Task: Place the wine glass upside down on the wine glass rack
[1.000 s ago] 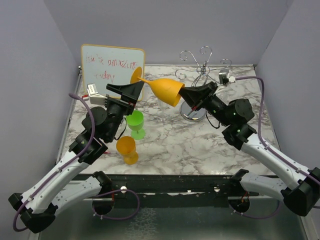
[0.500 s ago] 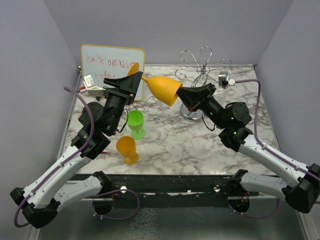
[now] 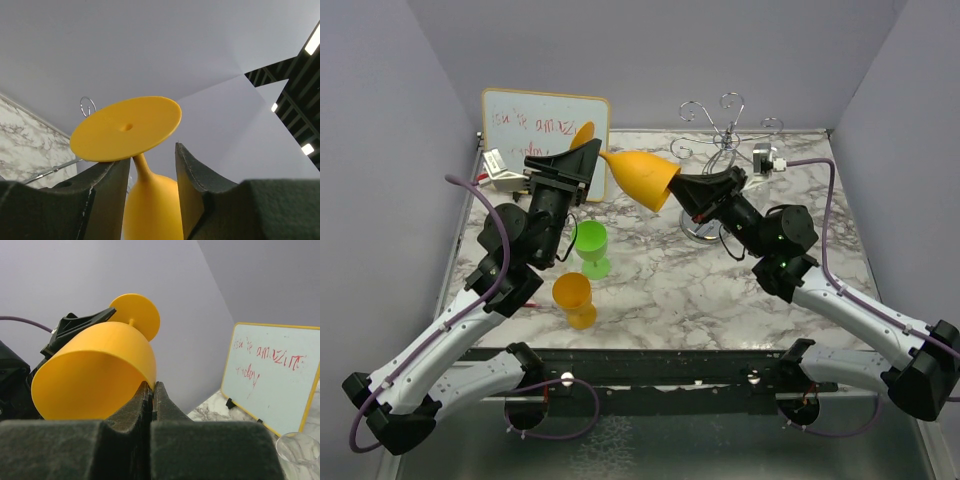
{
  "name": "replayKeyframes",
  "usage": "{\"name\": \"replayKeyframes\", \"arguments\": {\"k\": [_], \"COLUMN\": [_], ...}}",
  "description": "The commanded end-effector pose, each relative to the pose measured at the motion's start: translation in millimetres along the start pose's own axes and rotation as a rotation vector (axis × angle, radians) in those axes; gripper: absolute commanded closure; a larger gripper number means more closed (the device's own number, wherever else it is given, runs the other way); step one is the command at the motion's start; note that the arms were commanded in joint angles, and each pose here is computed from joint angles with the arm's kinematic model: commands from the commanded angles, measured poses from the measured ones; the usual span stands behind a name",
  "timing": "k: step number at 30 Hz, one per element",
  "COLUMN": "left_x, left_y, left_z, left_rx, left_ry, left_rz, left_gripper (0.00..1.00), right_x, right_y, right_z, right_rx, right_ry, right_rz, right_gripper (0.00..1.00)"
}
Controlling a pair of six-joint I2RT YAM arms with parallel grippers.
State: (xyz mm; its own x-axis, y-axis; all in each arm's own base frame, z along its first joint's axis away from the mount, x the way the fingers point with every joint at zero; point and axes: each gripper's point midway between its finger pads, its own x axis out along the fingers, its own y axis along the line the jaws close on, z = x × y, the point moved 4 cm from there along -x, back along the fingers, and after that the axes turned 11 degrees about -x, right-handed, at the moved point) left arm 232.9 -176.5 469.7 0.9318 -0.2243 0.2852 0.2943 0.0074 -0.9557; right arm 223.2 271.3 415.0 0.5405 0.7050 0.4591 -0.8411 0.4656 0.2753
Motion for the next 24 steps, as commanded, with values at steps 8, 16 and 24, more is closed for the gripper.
{"name": "replayKeyframes", "arguments": {"k": [8,16,24], "left_x": [2.1,4.1,6.7], "left_y": [-4.6,-19.5,-19.0], "left_z": [13.8,14.7,10.7], "left_rx": [-0.142,-0.148,-0.128], "left_ry": [-0.101,-0.096,-0.079], "left_rz": [0.01,-0.029,-0.031], "left_gripper": [0.7,0.89,1.0], "right_x": [-0.7,-6.5,-6.5], "right_y": [16.9,26.5,27.9], "right_z": [-9.1,-8.7,-6.0], "right_rx": [-0.016,-0.014,0.001], "right_ry": [0.063,0.081,0.081], "right_rz": [0.102,0.163,0.161], "right_gripper": [0.99,0.99,0.94]}}
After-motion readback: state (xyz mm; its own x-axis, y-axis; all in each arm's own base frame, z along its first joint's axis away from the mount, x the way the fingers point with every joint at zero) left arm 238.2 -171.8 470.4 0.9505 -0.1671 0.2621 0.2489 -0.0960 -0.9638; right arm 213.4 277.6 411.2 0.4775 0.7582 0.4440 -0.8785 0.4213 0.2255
